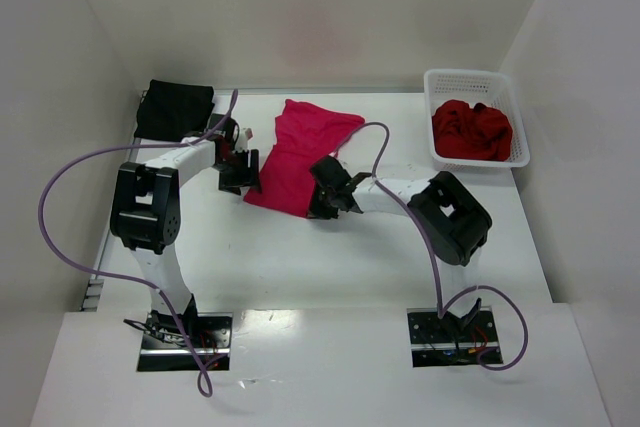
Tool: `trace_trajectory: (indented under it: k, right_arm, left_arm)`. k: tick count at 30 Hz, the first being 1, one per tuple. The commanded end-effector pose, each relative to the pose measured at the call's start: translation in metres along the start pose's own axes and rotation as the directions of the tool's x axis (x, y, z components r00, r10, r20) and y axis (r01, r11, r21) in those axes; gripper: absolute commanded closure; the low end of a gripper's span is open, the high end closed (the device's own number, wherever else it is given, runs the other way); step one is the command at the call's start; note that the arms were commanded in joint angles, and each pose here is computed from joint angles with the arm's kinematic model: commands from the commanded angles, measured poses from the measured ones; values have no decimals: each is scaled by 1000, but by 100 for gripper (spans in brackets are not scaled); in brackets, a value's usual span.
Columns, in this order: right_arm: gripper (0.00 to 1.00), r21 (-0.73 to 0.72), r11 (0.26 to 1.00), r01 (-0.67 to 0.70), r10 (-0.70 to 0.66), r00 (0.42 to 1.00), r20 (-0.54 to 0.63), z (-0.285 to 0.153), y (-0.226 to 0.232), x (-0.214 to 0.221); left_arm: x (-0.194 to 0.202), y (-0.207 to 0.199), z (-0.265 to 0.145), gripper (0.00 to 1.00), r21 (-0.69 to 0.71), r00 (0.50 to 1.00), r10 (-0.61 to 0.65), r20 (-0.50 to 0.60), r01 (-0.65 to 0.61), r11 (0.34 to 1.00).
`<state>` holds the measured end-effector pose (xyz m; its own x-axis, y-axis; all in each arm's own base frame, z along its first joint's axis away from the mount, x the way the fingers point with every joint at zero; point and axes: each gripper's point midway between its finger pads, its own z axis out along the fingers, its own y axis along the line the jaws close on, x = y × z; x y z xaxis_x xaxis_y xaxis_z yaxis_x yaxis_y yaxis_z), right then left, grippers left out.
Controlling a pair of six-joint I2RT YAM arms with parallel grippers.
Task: Fold and stack the t-shirts
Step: Grab one side of the 2/3 rectangular tshirt with both arms
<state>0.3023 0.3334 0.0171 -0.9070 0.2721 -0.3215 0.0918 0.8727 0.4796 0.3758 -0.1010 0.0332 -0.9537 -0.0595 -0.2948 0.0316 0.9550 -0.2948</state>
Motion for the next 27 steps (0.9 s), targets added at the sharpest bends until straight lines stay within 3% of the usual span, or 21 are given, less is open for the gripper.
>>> trace_trajectory:
  k: [1, 13, 18, 23, 27]
  right_arm:
    - [90, 17, 1000, -1, -1, 995, 105, -8, 10, -23]
    - [93, 122, 992, -6, -13, 988, 156, -41, -40, -38]
    - [93, 116, 993, -32, 12, 985, 170, -52, -55, -40]
    - [93, 122, 991, -63, 40, 982, 187, -65, -77, -42]
    - [92, 122, 991, -57, 35, 984, 174, -70, -88, -41]
  left_arm:
    - [2, 3, -1, 29, 4, 1000, -9, -7, 9, 1000]
    - [13, -60, -35, 29, 276, 999, 27, 35, -35, 960]
    - [24, -71, -39, 30, 301, 985, -169, 22, 154, 941]
    - [32, -96, -33, 30, 287, 982, -179, 55, 156, 945]
    - [55, -113, -15, 30, 284, 989, -145, -15, 143, 948]
